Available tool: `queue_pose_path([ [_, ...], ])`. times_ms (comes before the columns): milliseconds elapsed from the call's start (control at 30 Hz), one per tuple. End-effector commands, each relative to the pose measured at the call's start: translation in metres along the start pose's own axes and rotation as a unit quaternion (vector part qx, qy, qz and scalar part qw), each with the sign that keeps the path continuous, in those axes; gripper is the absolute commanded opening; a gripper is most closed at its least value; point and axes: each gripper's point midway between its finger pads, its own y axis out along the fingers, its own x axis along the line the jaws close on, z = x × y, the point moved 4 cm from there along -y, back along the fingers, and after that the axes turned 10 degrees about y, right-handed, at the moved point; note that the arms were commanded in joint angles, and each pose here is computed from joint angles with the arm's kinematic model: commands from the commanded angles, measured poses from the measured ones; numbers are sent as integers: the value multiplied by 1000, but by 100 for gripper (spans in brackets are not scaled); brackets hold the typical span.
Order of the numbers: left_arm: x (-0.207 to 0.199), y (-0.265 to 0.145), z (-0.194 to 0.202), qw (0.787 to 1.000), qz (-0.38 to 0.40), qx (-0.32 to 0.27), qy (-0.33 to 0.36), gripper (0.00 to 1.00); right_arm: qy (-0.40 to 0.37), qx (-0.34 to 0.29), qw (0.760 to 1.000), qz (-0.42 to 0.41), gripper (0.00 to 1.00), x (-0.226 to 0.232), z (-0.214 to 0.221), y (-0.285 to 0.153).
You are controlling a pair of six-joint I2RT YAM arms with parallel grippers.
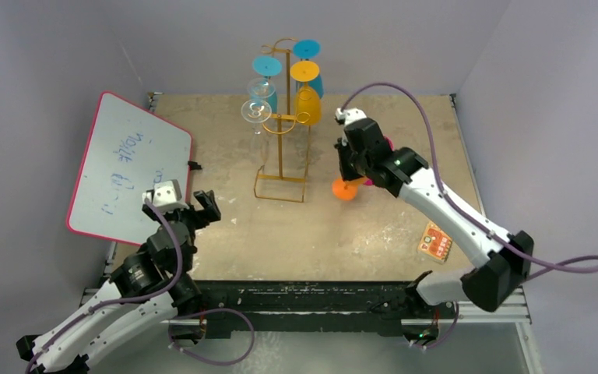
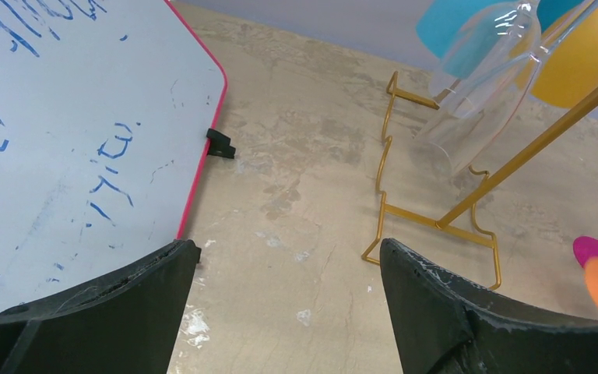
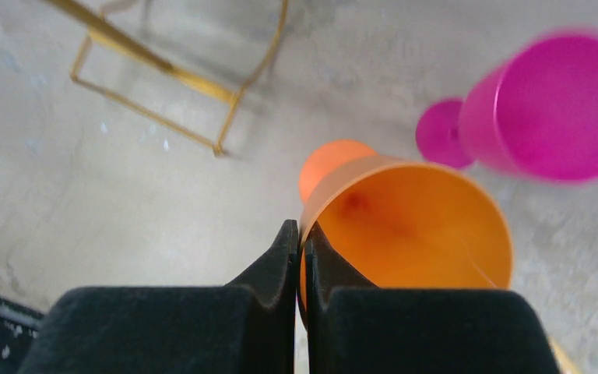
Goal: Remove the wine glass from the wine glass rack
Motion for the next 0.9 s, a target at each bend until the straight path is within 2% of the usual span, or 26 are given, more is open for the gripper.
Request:
queue_pose_path([
  [0,1,-2,-18,1000,-4,-14,-23,88,60,32,998,15,0,-21,48,-23],
  [100,5,-2,-19,999,-16,-19,-30,89,96,2,992,77,0,-51,66,-35],
  [200,6,-2,-18,999,-18,-24,-34,90,131,-33,983,121,0,-77,52,-43],
  [300,3,0,-15,999,-13,-20,-25,90,174,-25,970,168,0,-120,46,-33],
  [467,-1,1,-14,1000,-12,-9,-10,90,194,-48,956,216,0,-164,34,-20],
  [733,-2,1,-13,1000,-7,-5,-5,90,160,-57,970,176,0,-167,-7,6],
  [867,-2,0,-14,1000,1,-8,-11,90,159,-52,968,186,0,-172,-15,22],
])
